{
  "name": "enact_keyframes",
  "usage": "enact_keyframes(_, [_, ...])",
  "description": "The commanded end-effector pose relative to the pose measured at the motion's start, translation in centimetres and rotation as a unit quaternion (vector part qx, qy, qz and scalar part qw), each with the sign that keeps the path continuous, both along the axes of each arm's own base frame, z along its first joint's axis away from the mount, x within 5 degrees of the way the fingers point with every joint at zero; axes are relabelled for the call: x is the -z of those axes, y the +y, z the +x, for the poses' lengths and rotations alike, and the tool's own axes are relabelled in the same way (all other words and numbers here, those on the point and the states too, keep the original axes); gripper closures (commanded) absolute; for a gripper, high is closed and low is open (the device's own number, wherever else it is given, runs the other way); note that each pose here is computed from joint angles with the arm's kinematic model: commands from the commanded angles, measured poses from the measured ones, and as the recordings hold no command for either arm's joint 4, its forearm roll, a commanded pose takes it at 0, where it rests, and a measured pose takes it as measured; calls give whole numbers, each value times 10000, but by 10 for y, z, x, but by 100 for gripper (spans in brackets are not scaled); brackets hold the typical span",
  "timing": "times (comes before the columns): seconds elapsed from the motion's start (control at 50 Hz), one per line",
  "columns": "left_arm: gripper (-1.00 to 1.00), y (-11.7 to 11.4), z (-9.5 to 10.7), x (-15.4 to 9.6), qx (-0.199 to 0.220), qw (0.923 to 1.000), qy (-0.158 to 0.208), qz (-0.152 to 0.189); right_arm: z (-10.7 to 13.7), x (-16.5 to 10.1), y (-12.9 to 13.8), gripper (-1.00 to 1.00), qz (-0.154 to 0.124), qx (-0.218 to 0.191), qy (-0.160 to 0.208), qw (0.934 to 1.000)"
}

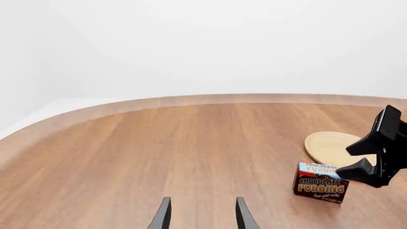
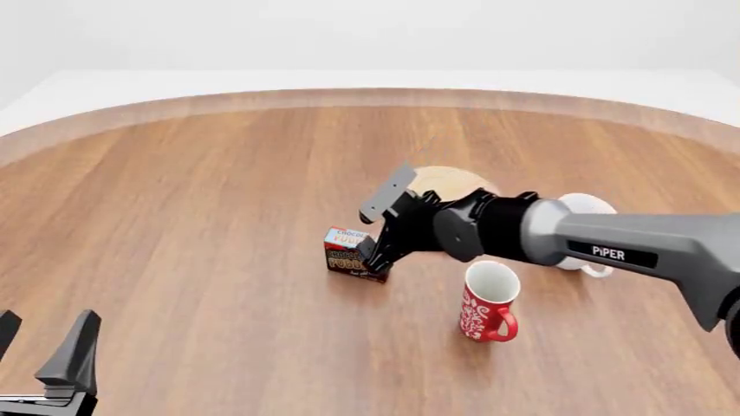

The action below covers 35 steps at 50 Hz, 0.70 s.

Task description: Put the chocolate pudding to the left of the plate.

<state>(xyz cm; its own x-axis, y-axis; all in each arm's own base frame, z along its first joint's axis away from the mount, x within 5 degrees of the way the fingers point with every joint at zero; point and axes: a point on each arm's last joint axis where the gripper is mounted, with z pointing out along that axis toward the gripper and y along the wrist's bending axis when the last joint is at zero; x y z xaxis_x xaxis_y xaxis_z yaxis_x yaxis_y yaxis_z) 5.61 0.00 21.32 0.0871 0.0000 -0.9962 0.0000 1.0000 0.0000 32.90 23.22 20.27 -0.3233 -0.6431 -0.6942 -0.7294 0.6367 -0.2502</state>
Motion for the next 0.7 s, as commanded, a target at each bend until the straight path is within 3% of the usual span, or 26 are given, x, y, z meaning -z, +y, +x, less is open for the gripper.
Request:
enact_keyframes(0.02, [-100,0,0,0,0,10000,0,0,9,11,1,-100,-15,69,44,10000])
enact_keyframes(0.7, [-100,0,0,0,0,10000,0,0,13,48,14,-100,-8,96,277,9996])
